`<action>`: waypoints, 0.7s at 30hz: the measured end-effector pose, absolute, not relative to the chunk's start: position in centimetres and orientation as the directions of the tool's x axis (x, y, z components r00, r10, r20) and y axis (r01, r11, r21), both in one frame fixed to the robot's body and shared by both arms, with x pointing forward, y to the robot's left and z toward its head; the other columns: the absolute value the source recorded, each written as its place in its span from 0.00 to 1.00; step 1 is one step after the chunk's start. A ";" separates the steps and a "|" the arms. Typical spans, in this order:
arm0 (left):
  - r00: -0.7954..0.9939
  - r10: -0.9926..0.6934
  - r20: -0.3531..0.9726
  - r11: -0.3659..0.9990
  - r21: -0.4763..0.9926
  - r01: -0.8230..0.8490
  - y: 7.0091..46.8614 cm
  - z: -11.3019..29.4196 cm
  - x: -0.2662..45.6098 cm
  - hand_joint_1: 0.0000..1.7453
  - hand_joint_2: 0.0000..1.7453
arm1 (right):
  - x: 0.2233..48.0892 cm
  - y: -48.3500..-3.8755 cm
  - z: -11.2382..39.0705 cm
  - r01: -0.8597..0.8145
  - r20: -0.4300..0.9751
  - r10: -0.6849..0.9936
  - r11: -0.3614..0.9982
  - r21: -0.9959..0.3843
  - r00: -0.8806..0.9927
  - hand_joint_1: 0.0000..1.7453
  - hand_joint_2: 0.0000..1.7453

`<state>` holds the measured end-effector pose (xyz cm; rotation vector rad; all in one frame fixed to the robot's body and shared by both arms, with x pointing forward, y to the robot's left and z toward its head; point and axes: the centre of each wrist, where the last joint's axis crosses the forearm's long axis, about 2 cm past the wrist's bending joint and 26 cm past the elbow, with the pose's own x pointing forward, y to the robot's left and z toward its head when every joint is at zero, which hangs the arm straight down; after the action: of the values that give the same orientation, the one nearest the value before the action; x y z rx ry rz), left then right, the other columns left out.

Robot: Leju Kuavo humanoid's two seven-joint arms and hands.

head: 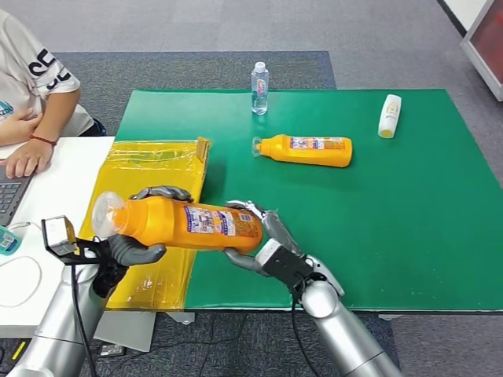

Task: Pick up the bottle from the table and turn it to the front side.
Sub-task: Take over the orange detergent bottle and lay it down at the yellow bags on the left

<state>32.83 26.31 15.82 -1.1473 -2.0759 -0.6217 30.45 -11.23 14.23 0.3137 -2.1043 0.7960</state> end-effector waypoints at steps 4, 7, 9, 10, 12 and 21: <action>-0.392 0.514 0.763 0.514 0.092 0.853 26.8 15.6 32.8 1.00 1.00 | 29.7 -11.7 14.6 -0.396 0.740 0.100 0.793 -0.462 -0.665 1.00 1.00; -0.398 0.496 0.772 0.528 0.095 0.844 27.5 15.4 32.7 1.00 1.00 | 29.3 -12.0 15.0 -0.344 0.711 0.121 0.811 -0.474 -0.693 1.00 1.00; -0.395 0.485 0.780 0.532 0.096 0.842 27.8 15.2 32.6 1.00 1.00 | 29.3 -12.3 15.6 -0.305 0.689 0.136 0.824 -0.477 -0.712 1.00 1.00; -0.389 0.478 0.788 0.530 0.095 0.843 28.0 14.9 32.4 1.00 1.00 | 29.4 -12.4 16.0 -0.282 0.676 0.144 0.831 -0.479 -0.723 1.00 1.00; -0.368 0.463 0.806 0.523 0.086 0.848 28.2 14.2 31.8 1.00 1.00 | 29.6 -12.7 16.8 -0.238 0.647 0.163 0.841 -0.485 -0.745 1.00 1.00; -0.337 0.444 0.830 0.518 0.069 0.853 28.5 12.9 30.8 1.00 1.00 | 29.5 -12.8 18.1 -0.206 0.616 0.164 0.851 -0.484 -0.771 0.17 1.00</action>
<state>30.79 28.49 12.93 -1.0588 -1.9662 -0.6532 29.53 -12.77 18.08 0.0304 -2.3452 0.7113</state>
